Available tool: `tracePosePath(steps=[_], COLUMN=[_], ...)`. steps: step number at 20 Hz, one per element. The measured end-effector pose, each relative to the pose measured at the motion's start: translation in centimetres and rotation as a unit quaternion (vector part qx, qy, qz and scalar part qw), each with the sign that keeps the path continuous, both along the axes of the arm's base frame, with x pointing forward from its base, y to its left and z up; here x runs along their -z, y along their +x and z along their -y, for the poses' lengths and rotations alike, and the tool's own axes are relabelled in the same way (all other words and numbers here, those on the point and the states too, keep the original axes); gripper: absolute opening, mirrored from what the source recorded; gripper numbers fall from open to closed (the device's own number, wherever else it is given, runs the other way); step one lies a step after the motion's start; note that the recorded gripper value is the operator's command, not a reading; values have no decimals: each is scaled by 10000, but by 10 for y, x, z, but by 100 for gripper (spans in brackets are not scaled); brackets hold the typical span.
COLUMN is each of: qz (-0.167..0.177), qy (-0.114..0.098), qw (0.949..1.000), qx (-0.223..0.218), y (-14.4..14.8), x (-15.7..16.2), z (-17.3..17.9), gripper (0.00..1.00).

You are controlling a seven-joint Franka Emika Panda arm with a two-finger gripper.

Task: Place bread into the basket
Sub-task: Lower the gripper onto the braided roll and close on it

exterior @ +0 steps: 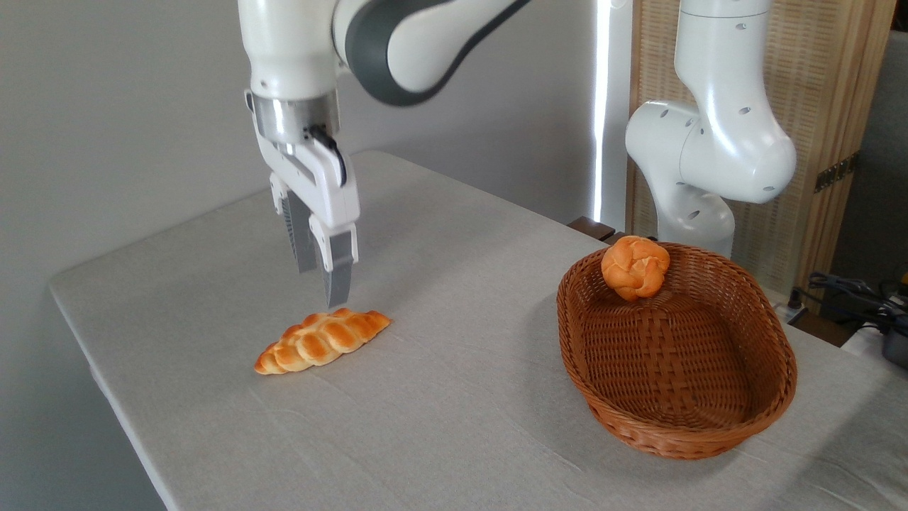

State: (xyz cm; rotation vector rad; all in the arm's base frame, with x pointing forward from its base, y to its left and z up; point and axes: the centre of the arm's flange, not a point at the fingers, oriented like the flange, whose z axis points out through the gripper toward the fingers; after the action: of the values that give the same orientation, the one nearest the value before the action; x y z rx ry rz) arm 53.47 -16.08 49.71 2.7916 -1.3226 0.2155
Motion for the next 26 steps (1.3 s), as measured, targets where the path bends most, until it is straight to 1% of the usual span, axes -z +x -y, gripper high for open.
tracePosePath(steps=[4, 7, 9, 11, 12, 13, 14, 16, 17, 21, 26], qz=[-59, 66, 93, 97, 112, 143, 169, 185, 188, 194, 198], qy=[3, 208, 222, 211, 211, 221, 237, 261, 268, 307, 353], qw=[9999, 9991, 9990, 9990, 9989, 9988, 9987, 9985, 9984, 9982, 9979], qx=[104, 359, 364, 386, 399, 413, 428, 446, 451, 474, 513], y=[-2, -5, -7, -5, -4, -3, -3, -3, -2, -2, -2], x=[27, 52, 71, 85, 88, 88, 88, 88, 88, 89, 91], z=[12, 26, 35, 41, 42, 42, 42, 42, 42, 41, 41], gripper=[100, 100, 98, 63, 43, 32, 28, 22, 21, 18, 18])
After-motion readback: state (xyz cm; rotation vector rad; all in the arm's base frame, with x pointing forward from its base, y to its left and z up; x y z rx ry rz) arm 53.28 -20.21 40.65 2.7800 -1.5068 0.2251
